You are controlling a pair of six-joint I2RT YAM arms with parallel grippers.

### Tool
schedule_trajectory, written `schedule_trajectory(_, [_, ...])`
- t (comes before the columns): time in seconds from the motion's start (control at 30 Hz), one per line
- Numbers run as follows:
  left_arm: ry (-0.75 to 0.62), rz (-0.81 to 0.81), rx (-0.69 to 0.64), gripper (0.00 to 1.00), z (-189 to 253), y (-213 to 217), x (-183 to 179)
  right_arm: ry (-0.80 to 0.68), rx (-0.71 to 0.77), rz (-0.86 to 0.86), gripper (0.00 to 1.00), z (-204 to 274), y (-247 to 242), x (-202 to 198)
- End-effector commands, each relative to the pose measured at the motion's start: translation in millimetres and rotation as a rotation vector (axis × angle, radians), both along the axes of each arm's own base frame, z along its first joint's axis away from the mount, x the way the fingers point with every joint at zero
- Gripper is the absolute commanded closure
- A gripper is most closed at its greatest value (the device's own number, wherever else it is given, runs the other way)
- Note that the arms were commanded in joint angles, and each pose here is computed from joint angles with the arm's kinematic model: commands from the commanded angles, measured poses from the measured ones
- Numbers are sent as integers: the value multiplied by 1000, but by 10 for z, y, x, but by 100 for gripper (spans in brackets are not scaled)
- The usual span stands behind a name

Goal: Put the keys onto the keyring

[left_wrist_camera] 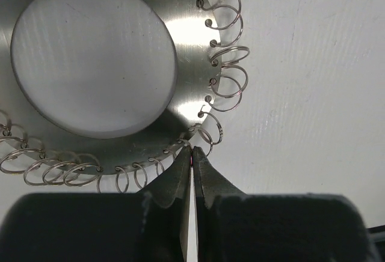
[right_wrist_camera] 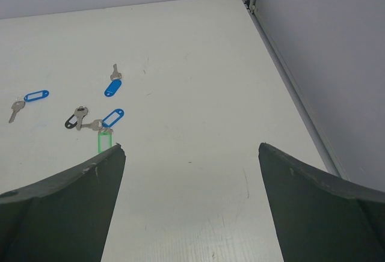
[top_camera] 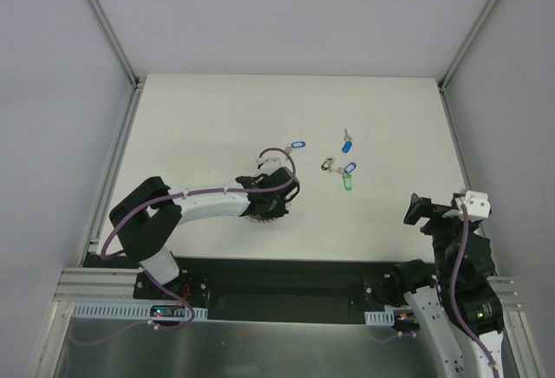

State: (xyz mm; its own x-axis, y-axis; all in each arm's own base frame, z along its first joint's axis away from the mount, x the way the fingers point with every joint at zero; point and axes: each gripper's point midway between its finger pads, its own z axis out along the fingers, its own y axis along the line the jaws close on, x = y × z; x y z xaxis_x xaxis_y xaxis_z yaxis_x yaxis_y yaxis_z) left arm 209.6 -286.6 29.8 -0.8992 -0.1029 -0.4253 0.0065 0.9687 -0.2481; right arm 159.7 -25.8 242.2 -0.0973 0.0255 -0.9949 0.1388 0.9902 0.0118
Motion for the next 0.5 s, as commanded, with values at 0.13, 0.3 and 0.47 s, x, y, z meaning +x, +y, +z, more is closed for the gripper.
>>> schedule_trajectory(0.13, [-63,105,-79,99,161,-288,207,-215,42,56,4,292,6,-246])
schedule_trajectory(0.3, [-82,119,-95,92,208,-335,266,-214,41,61,4,291,14,-242])
schedule_trajectory(0.47, [-100,126,-92,79,246,-300,282,-214,39,64,4,286,18,-240])
